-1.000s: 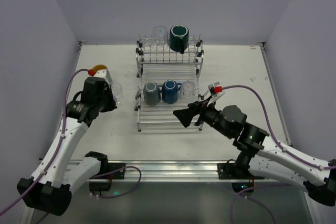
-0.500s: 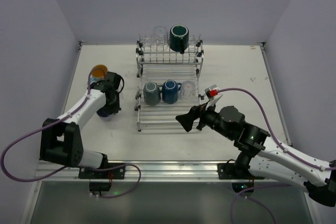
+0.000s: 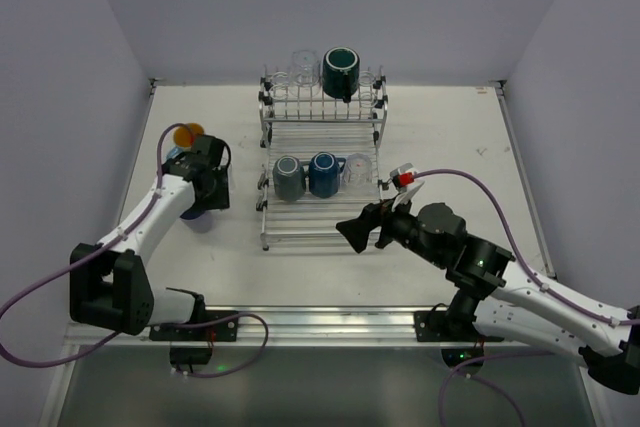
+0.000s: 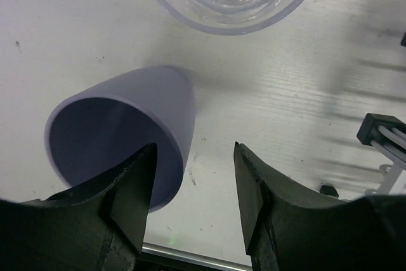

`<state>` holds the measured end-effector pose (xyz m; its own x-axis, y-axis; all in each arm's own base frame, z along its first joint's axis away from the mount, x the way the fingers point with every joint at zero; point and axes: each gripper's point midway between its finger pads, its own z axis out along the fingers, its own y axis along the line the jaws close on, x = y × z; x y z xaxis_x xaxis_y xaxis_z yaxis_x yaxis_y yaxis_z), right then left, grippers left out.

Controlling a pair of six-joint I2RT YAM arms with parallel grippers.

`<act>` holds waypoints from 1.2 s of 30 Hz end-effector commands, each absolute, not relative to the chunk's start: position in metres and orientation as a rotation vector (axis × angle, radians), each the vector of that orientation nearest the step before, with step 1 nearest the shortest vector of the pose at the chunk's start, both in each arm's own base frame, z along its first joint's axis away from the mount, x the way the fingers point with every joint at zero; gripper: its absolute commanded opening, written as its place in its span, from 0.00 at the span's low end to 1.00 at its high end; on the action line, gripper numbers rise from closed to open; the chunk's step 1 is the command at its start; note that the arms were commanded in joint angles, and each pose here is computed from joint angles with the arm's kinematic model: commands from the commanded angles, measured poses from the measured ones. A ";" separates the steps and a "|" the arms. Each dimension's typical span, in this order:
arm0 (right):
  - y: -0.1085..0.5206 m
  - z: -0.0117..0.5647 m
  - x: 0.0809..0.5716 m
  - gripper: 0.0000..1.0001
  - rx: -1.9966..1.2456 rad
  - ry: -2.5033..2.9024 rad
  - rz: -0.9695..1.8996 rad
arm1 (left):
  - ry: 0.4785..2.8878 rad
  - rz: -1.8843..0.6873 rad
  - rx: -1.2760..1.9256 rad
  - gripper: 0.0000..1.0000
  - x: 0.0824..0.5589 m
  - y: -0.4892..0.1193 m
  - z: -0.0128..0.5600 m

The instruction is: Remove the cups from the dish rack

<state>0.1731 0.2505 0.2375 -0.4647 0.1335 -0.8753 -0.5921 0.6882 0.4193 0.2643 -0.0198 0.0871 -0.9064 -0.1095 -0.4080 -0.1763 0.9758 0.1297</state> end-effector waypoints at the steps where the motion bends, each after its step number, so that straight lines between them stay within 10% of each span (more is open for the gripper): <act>1: 0.247 0.246 0.179 0.99 -0.314 1.858 0.869 | 2.614 0.208 -0.212 0.56 0.274 -0.017 0.111; 36: 0.241 0.238 0.275 0.89 -0.315 1.959 0.489 | 1.823 -0.876 0.307 0.64 0.226 -0.155 0.278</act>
